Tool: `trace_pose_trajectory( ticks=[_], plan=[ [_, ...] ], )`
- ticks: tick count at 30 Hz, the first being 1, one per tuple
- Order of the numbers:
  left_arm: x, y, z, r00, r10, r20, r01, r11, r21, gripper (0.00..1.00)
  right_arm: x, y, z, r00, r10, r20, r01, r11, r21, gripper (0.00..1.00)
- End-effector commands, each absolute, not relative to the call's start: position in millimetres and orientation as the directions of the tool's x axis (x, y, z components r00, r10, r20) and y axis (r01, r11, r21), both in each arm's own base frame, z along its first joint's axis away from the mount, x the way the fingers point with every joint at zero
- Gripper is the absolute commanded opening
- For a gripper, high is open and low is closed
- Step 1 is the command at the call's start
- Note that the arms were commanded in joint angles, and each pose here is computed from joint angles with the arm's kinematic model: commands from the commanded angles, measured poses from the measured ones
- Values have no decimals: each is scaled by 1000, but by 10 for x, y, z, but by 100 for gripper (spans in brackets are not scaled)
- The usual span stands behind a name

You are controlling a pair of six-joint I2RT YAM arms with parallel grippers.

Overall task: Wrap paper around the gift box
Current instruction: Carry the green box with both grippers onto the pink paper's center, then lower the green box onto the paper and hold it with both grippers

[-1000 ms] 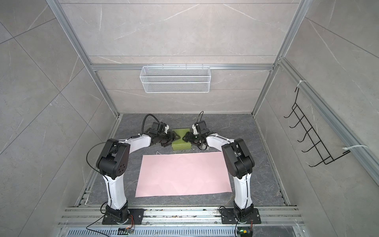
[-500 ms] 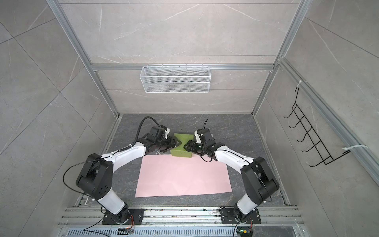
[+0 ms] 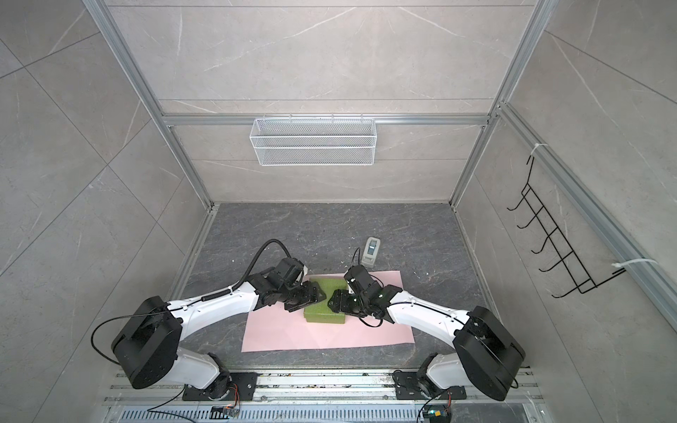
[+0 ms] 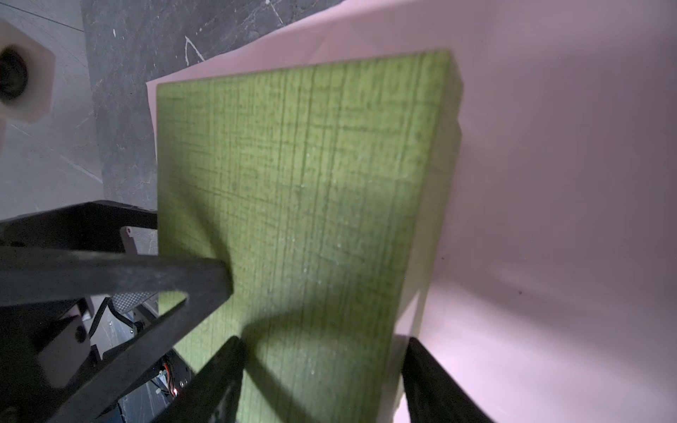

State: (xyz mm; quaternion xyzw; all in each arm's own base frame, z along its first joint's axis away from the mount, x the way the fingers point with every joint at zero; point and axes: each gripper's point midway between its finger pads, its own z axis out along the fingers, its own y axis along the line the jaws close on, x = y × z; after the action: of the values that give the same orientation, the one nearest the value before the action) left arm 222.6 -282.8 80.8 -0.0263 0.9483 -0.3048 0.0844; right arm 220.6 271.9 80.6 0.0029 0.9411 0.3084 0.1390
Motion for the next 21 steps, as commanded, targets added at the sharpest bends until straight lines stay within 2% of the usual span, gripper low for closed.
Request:
trace_pose_trajectory(
  ticks=[1, 8, 21],
  plan=[
    [2113, -3153, 1207, -987, -45, -156, 82, 694, -715, 77, 2253, 2878, 967, -948, 102, -301, -119, 765, 633, 69],
    [2058, -3101, 1088, -990, -45, -136, 64, 711, -701, 78, 2240, 2817, 911, -949, 100, -298, -108, 786, 609, 69],
    [2123, -3036, 1085, -983, -34, -179, 92, 753, -652, 79, 2210, 2834, 888, -952, 115, -282, -90, 779, 620, 69]
  ],
)
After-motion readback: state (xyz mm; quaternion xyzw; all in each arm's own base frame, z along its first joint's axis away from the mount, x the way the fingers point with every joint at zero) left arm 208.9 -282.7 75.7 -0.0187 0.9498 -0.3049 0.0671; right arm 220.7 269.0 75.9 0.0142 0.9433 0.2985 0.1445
